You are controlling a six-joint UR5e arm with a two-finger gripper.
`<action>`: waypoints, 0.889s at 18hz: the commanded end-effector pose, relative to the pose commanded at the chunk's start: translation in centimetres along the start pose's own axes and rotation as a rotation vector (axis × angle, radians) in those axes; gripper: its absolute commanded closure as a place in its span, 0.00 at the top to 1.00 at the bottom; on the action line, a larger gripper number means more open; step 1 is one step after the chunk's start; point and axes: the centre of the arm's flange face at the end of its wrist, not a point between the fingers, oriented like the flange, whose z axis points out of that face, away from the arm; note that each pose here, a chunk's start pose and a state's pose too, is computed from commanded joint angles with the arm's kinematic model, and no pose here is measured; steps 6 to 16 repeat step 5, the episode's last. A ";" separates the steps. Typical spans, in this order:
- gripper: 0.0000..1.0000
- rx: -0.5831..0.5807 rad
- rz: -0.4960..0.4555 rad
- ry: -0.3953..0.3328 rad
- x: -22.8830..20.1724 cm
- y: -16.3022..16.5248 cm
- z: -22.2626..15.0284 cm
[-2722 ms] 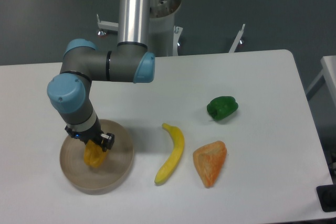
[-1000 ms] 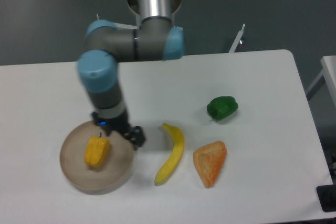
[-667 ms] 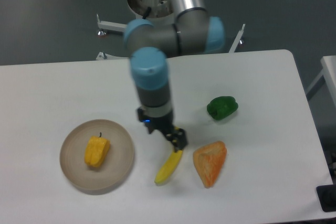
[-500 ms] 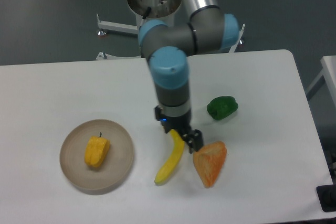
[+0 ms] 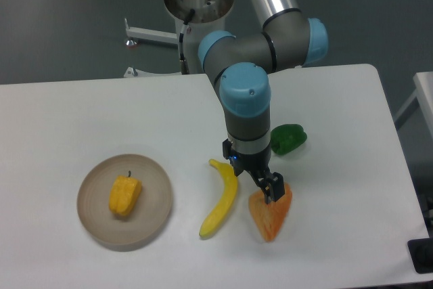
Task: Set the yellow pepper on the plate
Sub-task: 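Lift the open gripper and move it toward the orange wedge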
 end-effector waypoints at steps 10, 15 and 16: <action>1.00 -0.001 -0.001 0.001 0.0 0.0 0.1; 1.00 -0.001 -0.001 0.001 0.0 0.0 0.1; 1.00 -0.001 -0.001 0.001 0.0 0.0 0.1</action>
